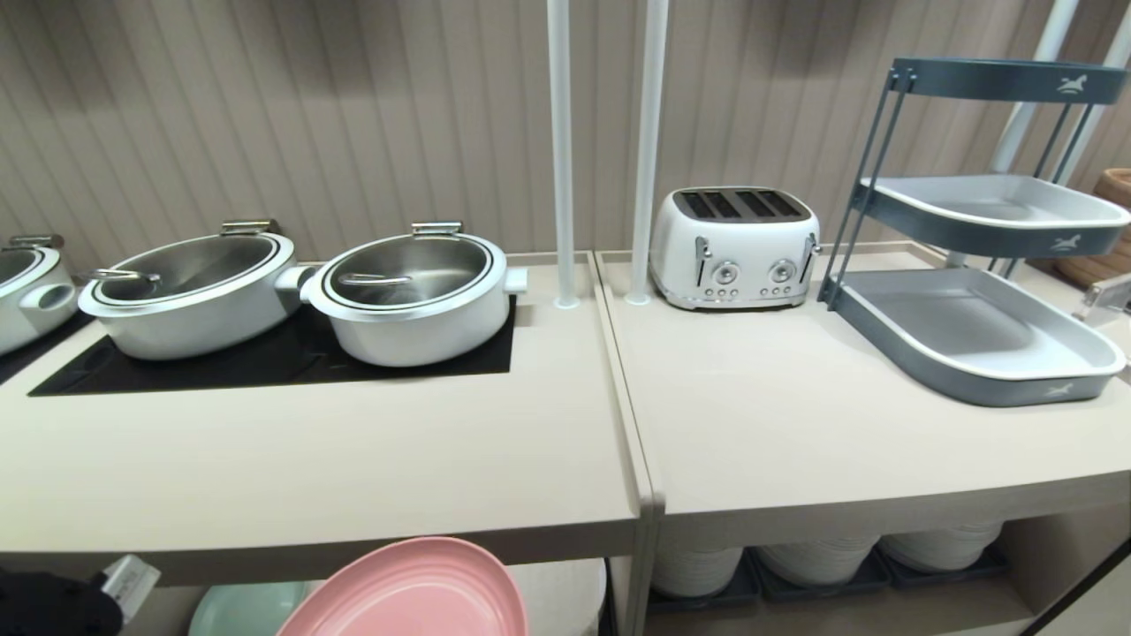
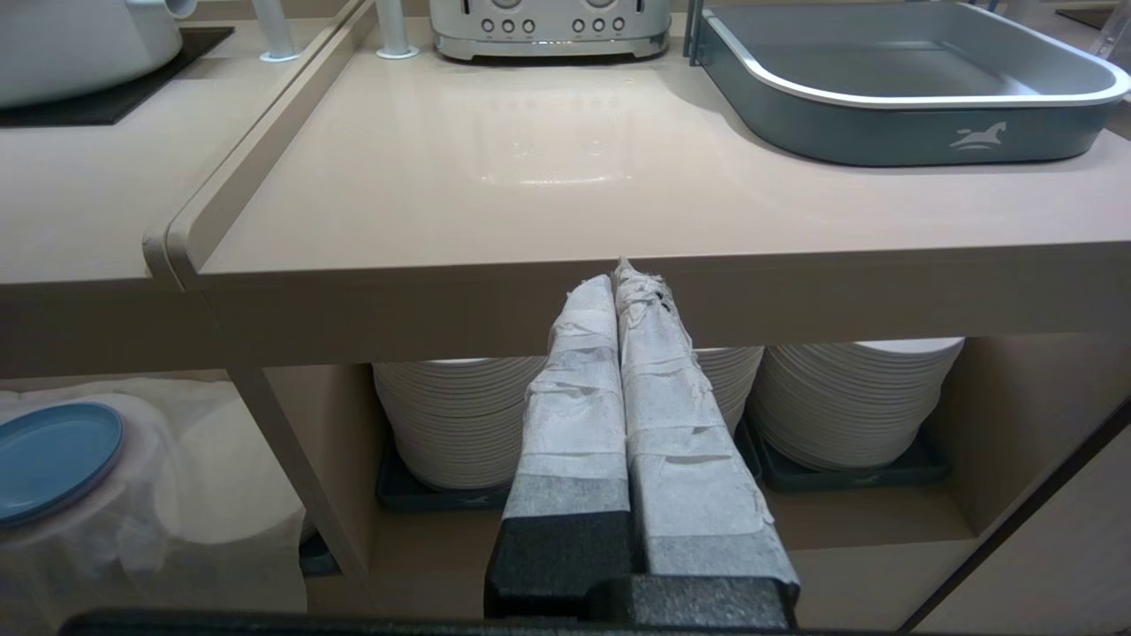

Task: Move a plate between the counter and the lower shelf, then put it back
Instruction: Put the plate

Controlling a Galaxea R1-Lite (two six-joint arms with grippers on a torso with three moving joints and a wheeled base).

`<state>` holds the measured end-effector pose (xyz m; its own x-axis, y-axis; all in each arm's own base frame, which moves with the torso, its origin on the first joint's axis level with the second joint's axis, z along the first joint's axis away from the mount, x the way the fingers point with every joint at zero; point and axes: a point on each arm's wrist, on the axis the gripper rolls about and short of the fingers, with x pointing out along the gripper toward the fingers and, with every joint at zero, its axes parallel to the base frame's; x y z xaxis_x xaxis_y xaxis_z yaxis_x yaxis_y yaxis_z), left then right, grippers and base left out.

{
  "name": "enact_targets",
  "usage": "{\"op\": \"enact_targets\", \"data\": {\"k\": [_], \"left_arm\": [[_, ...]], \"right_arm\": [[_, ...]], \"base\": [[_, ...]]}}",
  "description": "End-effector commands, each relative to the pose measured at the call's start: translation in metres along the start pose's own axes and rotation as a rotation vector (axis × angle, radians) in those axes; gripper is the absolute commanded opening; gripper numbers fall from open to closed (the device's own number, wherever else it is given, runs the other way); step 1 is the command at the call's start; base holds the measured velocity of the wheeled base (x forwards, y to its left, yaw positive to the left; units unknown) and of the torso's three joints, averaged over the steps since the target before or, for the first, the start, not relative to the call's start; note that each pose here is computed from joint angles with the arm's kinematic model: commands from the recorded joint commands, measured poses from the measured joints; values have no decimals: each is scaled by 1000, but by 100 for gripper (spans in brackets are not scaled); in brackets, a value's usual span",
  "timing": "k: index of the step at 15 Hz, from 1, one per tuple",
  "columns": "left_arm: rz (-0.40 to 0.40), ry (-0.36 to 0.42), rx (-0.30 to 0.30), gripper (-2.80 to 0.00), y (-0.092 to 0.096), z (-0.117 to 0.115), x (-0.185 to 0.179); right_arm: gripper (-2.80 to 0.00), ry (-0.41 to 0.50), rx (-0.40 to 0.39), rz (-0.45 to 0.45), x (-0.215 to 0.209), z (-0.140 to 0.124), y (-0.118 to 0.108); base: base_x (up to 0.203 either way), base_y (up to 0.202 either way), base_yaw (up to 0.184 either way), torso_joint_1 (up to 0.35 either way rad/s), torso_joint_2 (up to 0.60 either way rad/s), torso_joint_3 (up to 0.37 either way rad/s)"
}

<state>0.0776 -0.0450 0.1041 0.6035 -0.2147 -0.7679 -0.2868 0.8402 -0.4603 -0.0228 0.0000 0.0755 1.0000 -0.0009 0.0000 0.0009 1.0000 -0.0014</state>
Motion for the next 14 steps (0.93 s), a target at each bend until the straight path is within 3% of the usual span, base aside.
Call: {"op": "enact_targets", "data": {"k": [1, 9, 14], "left_arm": [[0, -3, -7, -280, 1, 0, -1], [-4, -1, -7, -280, 2, -1, -1], [-2, 2, -8, -280, 2, -1, 0]], "right_arm": [[-280, 0, 0, 1, 0, 0, 0], [-280, 0, 0, 1, 0, 0, 0], [-280, 0, 0, -1, 0, 0, 0]], "base": [[0, 0, 0, 0, 0, 0], [0, 0, 0, 0, 0, 0], [-1, 167, -2, 4, -1, 0]]}}
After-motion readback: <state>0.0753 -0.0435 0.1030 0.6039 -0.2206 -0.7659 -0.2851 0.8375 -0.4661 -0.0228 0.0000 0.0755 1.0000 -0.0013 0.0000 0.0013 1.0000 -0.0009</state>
